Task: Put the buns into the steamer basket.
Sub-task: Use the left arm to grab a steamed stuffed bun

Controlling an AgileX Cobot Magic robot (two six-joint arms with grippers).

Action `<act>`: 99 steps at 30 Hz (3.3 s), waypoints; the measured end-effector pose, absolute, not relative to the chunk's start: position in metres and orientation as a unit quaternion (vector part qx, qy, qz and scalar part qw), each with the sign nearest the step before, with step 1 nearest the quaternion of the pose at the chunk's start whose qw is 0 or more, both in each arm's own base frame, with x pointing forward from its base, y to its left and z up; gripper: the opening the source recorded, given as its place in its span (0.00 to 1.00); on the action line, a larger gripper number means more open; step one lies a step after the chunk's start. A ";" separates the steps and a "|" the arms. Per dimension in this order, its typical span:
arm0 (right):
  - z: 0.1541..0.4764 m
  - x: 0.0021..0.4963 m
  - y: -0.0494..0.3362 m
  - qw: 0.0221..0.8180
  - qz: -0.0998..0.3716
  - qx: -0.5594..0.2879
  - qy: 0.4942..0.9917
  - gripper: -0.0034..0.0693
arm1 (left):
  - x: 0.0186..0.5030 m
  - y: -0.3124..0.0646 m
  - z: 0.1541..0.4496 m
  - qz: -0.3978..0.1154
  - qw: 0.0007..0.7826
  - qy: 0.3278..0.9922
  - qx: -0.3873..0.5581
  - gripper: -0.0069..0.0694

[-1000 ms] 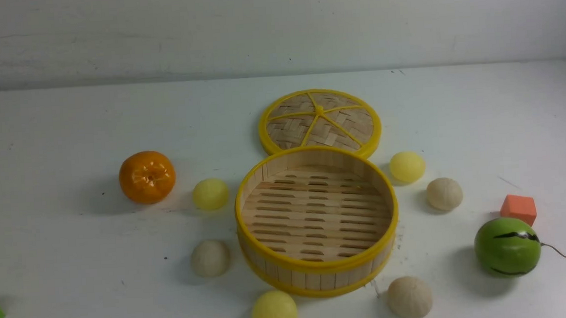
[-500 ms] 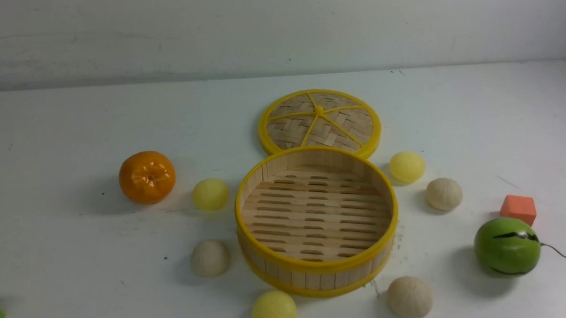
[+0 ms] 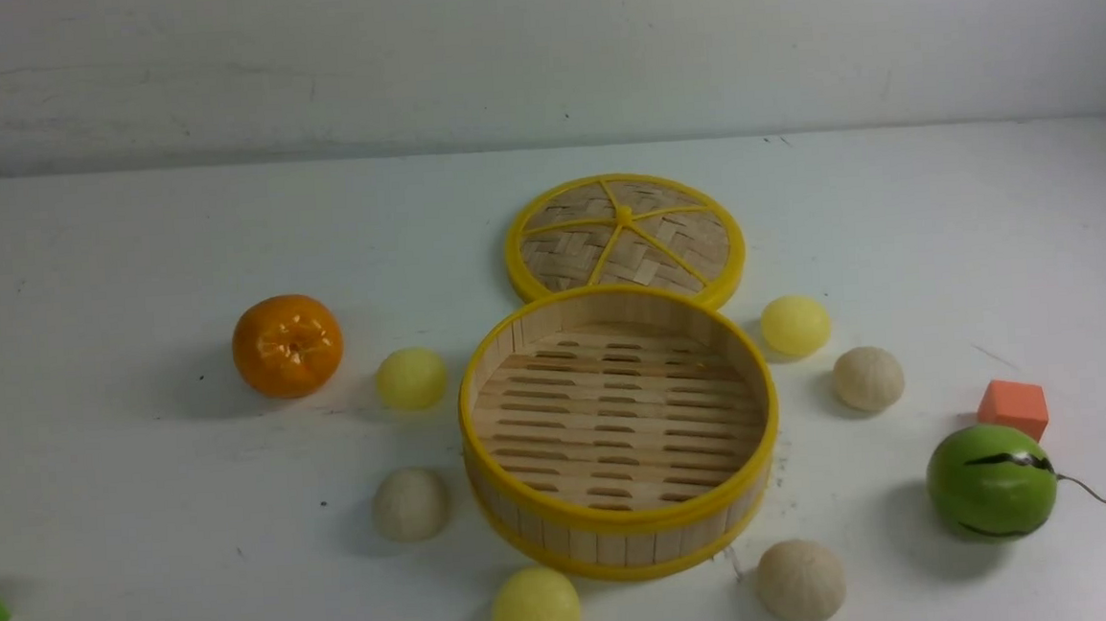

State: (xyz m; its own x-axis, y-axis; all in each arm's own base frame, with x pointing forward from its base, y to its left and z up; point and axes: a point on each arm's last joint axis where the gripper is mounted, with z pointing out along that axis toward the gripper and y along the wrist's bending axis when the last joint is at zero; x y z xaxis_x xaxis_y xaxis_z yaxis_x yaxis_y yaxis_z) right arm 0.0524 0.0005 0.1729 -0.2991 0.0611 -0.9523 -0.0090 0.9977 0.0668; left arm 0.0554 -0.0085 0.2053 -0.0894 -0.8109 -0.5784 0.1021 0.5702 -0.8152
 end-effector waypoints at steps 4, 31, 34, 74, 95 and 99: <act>0.173 0.052 0.001 0.592 0.030 0.016 0.805 0.38 | 0.051 -0.017 0.251 -0.371 0.590 0.680 -0.230 0.21; 0.173 0.052 0.001 0.592 0.030 0.016 0.805 0.38 | 0.277 -0.155 0.278 -0.092 0.142 0.959 0.225 0.07; 0.173 0.052 0.001 0.592 0.030 0.016 0.805 0.38 | 0.310 -0.163 0.262 -0.053 0.112 0.965 0.232 0.07; 0.173 0.052 0.000 0.592 0.029 0.016 0.805 0.38 | 0.373 -0.157 0.201 -0.037 0.108 0.973 0.199 0.36; 0.173 0.052 0.000 0.592 0.029 0.016 0.805 0.38 | 0.368 -0.158 0.200 -0.048 0.084 0.977 0.191 0.42; 0.173 0.052 0.000 0.592 0.029 0.016 0.805 0.38 | 0.368 -0.159 0.200 -0.049 0.083 0.977 0.190 0.42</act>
State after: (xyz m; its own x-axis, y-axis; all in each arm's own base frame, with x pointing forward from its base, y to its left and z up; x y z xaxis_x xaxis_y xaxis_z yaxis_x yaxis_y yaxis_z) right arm 0.0524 0.0005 0.1729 -0.2992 0.0594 -0.9524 -0.0089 0.9978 0.0650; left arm 0.3678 -0.1586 0.2004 -0.9137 0.3640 -0.1809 0.3802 0.9227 -0.0639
